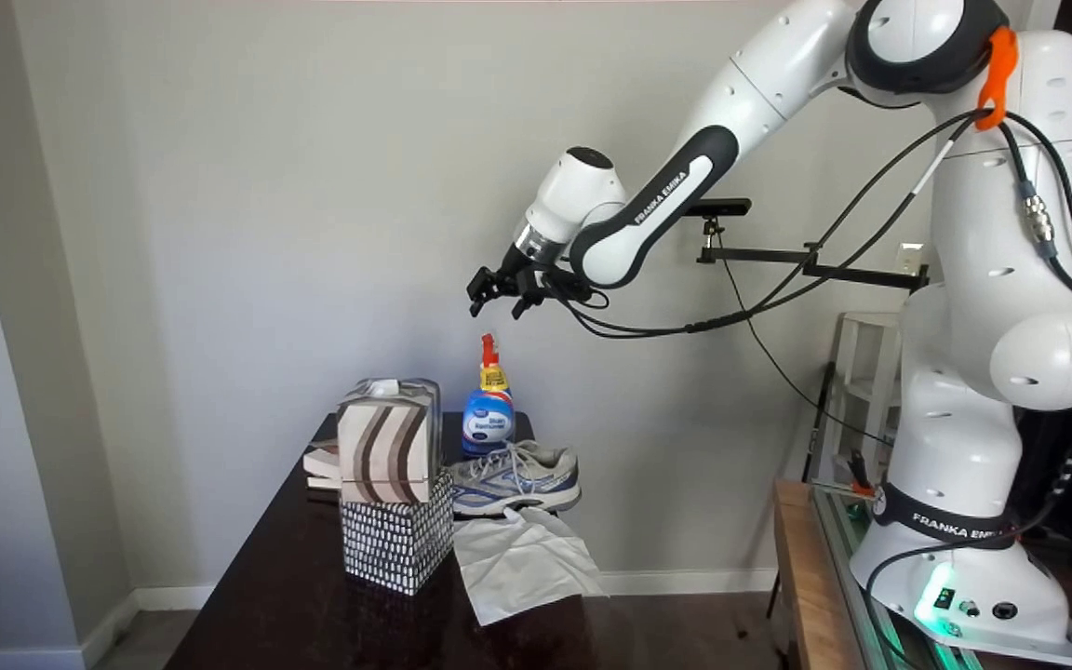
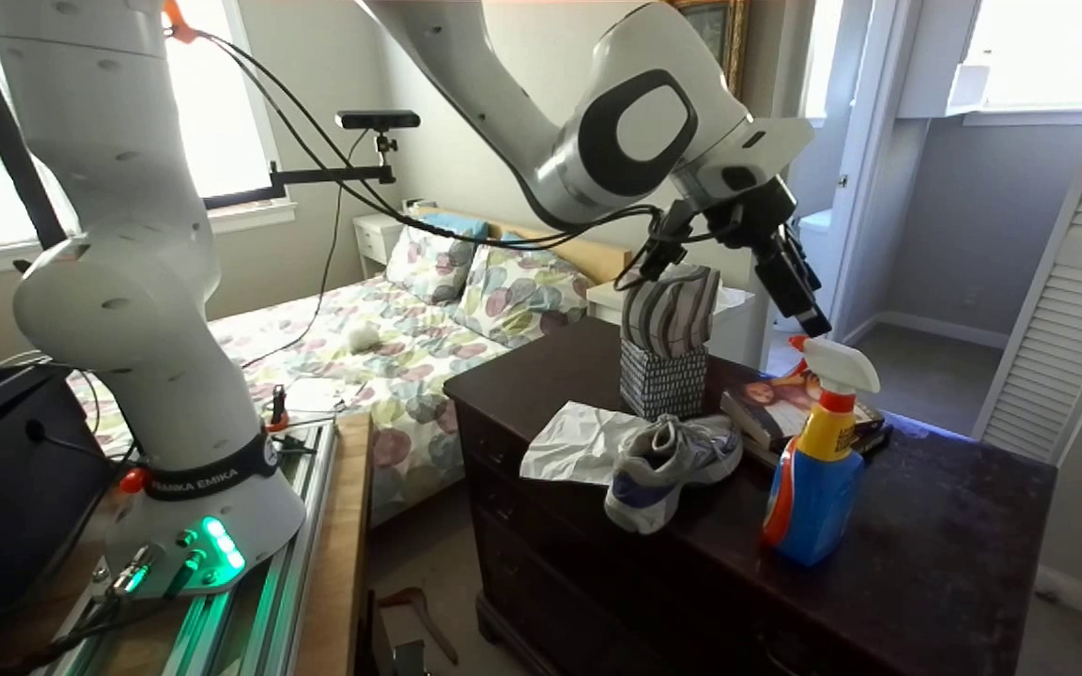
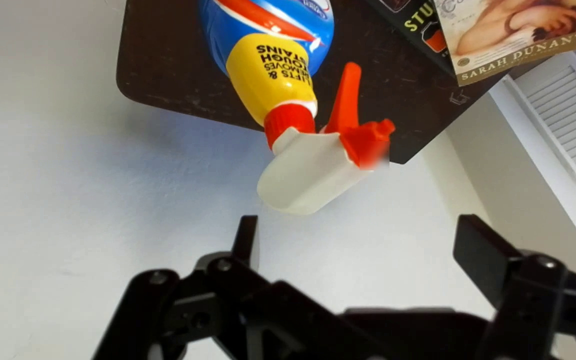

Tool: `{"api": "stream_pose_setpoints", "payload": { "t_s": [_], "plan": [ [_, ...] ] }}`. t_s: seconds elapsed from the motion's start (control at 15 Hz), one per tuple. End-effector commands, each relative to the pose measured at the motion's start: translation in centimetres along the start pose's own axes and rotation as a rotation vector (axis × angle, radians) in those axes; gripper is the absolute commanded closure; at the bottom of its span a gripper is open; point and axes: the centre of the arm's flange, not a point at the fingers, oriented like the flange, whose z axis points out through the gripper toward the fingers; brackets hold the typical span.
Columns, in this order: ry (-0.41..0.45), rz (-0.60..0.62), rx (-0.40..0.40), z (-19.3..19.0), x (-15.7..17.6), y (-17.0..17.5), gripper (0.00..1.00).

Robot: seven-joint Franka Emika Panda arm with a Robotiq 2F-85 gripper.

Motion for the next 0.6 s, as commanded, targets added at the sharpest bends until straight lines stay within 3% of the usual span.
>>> {"api": "stream_pose_setpoints", "payload": {
  "t_s": [0.0,0.2,0.53],
  "plan": [
    [0.118,0.003,-0.002,-2.2,-4.2,0.5,0.0],
    [0.16,-0.007,-0.013,-2.5,-4.7,1.3,0.0],
    [0.157,-0.081,0.002,-2.9,-7.2,0.9,0.0]
  ]
}}
